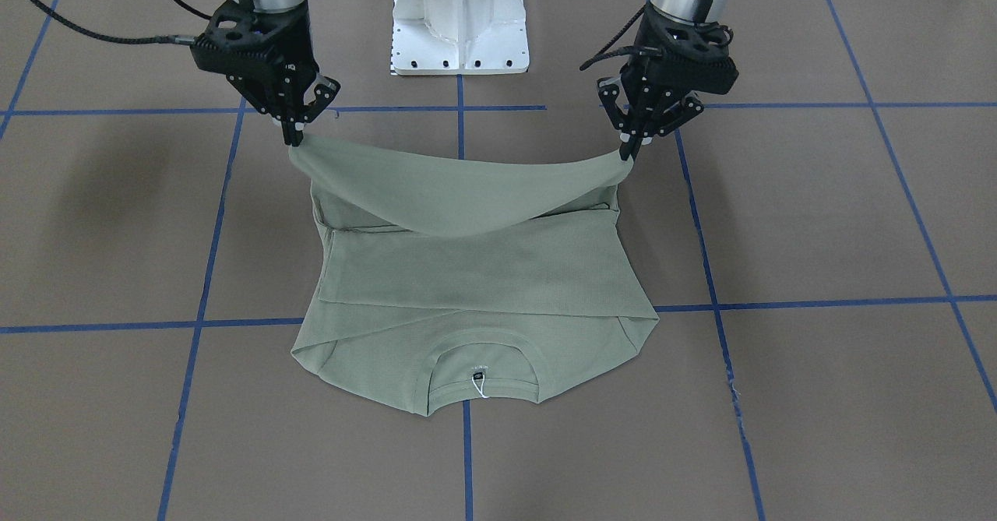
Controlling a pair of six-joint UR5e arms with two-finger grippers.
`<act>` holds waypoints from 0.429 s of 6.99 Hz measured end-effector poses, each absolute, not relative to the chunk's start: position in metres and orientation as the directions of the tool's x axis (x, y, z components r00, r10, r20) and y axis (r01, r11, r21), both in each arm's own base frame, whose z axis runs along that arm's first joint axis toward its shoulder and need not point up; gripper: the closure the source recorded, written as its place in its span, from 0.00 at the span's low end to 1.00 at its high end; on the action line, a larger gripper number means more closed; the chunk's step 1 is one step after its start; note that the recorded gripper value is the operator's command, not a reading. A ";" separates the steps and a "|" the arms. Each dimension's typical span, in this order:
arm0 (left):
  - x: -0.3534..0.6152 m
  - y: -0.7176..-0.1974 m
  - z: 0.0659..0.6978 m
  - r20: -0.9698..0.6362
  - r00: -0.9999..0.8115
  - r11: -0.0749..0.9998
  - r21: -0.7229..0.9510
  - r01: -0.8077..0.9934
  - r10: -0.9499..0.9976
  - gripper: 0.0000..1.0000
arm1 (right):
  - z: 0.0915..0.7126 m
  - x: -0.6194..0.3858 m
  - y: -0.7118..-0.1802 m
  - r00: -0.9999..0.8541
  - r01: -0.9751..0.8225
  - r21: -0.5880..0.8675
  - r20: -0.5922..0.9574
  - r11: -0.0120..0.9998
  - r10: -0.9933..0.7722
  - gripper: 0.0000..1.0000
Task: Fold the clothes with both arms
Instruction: 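Lift the hem with both grippers and fold it toward the collar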
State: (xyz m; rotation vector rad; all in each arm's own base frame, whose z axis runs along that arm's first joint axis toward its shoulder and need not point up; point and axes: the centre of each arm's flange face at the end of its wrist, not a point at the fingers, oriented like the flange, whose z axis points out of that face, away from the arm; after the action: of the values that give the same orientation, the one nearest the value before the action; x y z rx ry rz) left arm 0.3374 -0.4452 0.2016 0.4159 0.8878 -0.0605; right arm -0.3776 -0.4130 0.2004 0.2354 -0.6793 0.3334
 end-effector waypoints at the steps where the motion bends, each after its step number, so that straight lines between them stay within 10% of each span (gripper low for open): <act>1: 0.343 -0.472 0.209 -0.750 0.652 0.915 0.331 0.233 0.106 1.00 | 0.206 -0.389 -0.453 0.723 -0.399 0.110 0.649 0.911 0.238 1.00; 3: 0.375 -0.519 0.236 -0.742 0.664 0.905 0.341 0.253 0.093 1.00 | 0.209 -0.414 -0.518 0.736 -0.413 0.126 0.629 0.902 0.249 1.00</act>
State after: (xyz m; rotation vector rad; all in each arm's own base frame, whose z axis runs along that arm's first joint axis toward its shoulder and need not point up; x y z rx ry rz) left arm 0.3752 -0.5189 0.2361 0.4424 0.8472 -0.0937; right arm -0.4144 -0.5182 0.2090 0.2658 -0.6485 0.3683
